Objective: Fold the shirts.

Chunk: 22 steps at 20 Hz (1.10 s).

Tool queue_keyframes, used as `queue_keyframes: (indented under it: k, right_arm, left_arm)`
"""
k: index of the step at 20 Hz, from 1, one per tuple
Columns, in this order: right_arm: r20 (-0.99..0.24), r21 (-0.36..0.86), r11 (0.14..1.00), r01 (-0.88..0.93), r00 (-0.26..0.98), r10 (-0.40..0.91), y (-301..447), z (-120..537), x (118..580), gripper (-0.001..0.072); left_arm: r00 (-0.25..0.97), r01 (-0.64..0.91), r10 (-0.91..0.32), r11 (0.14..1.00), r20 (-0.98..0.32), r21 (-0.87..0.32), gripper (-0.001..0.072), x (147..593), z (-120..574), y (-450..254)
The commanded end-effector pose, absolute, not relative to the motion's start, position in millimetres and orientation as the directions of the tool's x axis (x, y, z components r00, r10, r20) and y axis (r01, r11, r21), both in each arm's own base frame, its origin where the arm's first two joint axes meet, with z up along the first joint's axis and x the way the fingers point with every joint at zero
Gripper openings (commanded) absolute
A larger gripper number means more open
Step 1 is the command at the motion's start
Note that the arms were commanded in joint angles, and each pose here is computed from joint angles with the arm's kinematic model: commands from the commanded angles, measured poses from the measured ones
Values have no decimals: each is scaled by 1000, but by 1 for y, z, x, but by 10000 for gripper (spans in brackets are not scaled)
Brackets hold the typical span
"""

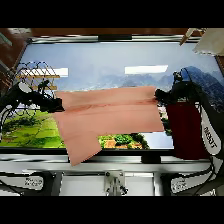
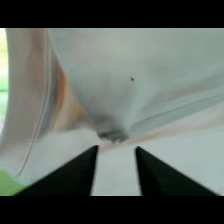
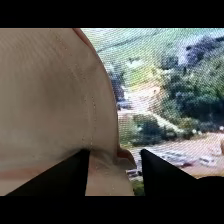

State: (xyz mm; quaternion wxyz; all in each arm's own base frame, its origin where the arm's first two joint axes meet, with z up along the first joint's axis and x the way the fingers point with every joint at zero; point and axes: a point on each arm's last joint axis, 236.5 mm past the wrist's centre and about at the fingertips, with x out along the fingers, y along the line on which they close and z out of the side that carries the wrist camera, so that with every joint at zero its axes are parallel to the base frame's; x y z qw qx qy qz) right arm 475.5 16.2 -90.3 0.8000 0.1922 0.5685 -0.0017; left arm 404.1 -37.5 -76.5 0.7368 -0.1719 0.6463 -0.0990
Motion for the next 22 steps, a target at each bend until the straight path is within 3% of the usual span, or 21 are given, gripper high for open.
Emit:
queue_keyframes:
  k: [1,5,9,11,15,18,22]
  right_arm:
    - [-916,285,942,178,341,213,11,-76,471,477]
    - [-936,163,978,127,332,113,-38,-20,442,477]
    - [-982,157,975,156,126,138,-81,-11,368,477]
    - [-984,177,965,194,46,171,-90,-19,342,477]
    - [-970,245,945,215,48,240,-79,-31,337,477]
    - [-950,308,924,226,131,284,-67,-29,356,477]
    - [-946,314,922,227,153,285,-67,-28,361,477]
  left_arm:
    - [183,-120,-363,914,-914,-387,614,414,-63,-27]
    - [259,-112,-360,911,-897,-398,591,416,3,0]
    - [156,-175,-391,893,-907,-415,587,344,3,4]
    - [86,-242,-430,866,-899,-437,381,292,-32,-14]
    - [69,-281,-546,792,-835,-542,398,226,-68,-62]
    - [60,-256,-549,799,-833,-545,400,207,-81,-68]
    - [73,-270,-529,806,-845,-527,475,204,-96,-66]
